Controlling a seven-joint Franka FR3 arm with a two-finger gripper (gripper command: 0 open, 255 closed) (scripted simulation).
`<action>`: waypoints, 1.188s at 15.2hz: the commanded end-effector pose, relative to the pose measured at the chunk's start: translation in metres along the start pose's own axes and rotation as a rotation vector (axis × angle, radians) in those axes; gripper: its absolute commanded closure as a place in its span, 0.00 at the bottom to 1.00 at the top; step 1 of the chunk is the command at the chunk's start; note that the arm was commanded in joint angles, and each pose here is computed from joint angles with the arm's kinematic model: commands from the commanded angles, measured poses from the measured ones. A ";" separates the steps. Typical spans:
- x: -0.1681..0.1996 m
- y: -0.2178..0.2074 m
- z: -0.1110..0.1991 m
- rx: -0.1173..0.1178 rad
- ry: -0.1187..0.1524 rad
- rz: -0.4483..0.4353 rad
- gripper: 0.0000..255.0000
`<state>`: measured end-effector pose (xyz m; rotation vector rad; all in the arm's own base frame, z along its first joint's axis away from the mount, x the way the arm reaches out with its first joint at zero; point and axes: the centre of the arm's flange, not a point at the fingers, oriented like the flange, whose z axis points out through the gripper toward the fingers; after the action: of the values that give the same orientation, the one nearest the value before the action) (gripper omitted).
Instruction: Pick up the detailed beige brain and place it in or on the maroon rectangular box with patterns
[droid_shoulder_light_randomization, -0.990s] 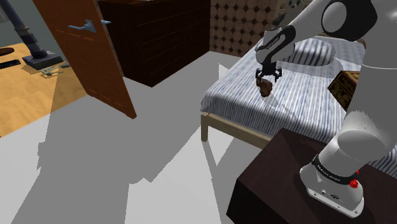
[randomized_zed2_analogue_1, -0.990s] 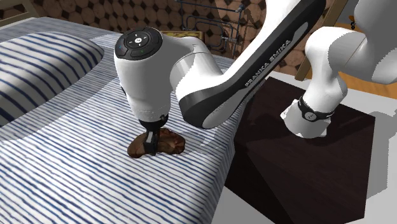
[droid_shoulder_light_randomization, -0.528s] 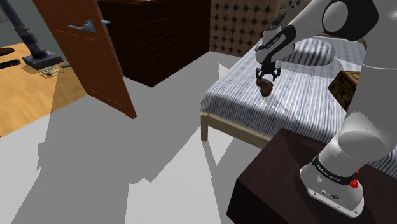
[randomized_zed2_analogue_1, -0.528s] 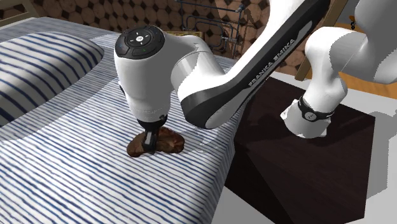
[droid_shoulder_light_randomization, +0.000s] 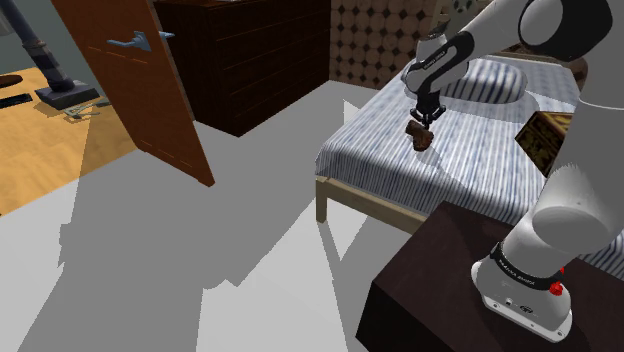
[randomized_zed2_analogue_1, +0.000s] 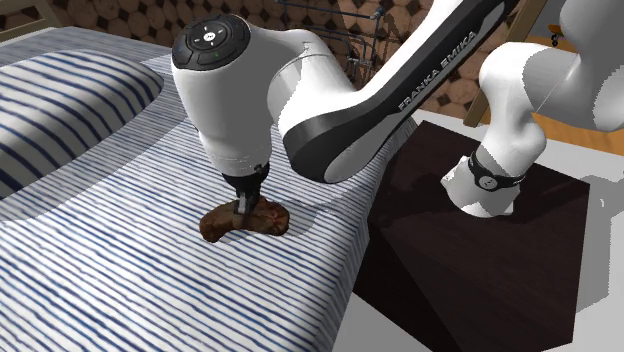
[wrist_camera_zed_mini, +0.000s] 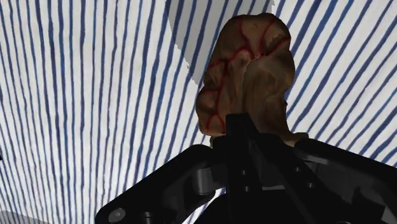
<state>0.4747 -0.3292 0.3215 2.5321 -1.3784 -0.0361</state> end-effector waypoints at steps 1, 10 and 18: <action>0.000 0.000 0.000 0.000 0.000 0.000 0.00; -0.073 0.026 0.047 0.260 0.140 0.093 0.00; -0.070 0.021 0.065 0.260 0.140 0.093 0.00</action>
<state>0.4095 -0.2959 0.2564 2.6095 -1.5292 0.3524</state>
